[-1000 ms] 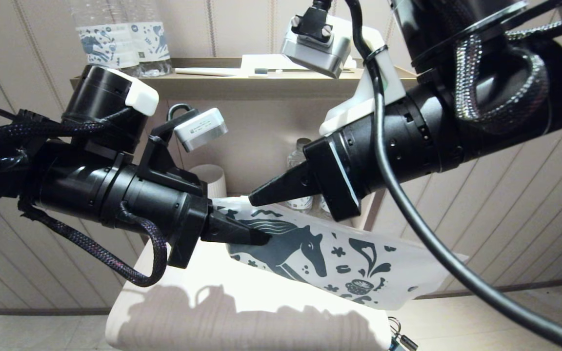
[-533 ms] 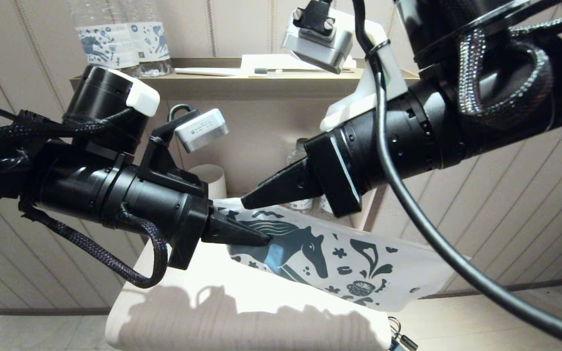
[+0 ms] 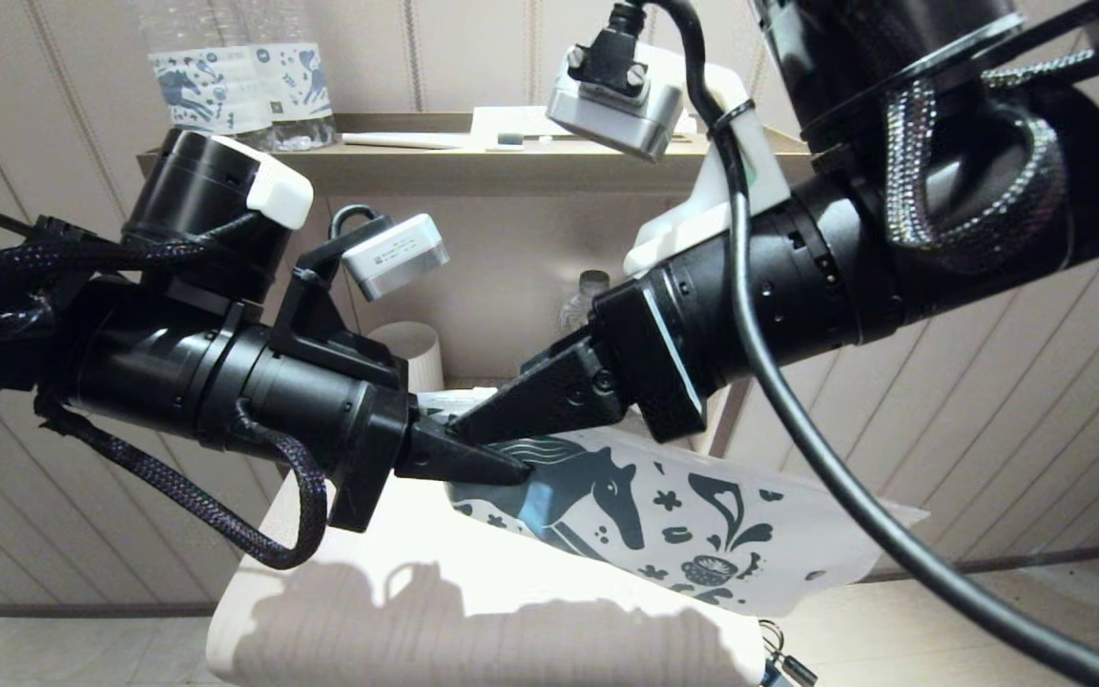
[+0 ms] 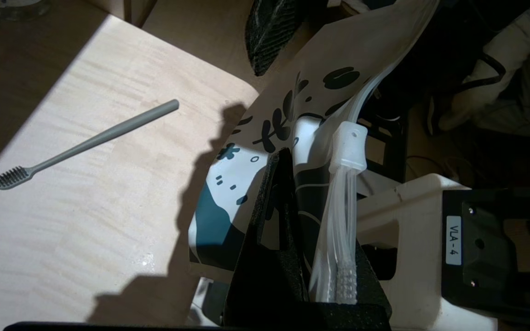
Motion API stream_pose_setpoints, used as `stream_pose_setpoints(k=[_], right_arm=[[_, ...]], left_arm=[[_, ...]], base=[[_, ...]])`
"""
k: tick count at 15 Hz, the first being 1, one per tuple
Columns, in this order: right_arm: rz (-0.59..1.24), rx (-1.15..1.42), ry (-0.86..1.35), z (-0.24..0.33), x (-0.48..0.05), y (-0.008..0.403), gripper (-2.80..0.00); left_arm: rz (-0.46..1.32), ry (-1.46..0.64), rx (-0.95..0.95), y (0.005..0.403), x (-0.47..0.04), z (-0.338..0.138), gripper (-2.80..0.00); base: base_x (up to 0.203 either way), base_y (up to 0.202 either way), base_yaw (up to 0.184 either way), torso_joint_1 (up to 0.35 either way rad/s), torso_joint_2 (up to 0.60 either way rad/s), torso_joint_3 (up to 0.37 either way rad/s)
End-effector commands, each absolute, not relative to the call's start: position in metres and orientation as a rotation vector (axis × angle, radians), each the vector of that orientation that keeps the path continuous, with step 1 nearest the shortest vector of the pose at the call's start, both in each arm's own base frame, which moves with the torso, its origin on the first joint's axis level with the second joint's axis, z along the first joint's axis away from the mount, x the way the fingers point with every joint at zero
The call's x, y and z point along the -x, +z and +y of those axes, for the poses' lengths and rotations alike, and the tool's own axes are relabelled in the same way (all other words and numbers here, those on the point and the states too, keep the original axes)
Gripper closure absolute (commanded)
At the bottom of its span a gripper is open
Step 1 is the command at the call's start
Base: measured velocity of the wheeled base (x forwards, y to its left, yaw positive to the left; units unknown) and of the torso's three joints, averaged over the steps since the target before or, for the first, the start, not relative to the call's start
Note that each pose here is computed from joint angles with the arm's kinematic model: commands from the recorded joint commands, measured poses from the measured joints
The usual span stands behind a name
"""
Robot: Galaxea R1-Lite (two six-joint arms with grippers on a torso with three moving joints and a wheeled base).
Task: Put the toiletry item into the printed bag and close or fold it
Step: Open the storage bag
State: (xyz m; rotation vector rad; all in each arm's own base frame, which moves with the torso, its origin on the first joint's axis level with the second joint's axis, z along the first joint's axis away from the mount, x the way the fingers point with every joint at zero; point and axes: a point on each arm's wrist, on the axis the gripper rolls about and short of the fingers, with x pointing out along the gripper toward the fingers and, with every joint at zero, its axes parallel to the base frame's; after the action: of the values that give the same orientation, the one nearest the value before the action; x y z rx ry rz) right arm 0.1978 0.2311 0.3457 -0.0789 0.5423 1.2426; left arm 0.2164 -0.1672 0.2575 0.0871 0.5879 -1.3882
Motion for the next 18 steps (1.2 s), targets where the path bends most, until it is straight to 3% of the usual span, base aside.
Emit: stream_pose_setpoints(k=[1, 18], right_arm=[[0.560, 0.085, 1.255, 0.2344, -0.1961, 0.3416, -2.80], [0.576, 0.078, 1.278, 0.2417, -0.2025, 0.3329, -2.80]], left_arm=[[0.590, -1.392, -0.086, 0.2572, -0.2163, -0.1672, 0.00], [0.596, -1.396, -0.083, 0.2543, -0.2190, -0.1691, 0.00]], base=[[0.000, 0.000, 0.000, 0.000, 0.00, 0.000], [0.000, 0.000, 0.000, 0.000, 0.00, 0.000]])
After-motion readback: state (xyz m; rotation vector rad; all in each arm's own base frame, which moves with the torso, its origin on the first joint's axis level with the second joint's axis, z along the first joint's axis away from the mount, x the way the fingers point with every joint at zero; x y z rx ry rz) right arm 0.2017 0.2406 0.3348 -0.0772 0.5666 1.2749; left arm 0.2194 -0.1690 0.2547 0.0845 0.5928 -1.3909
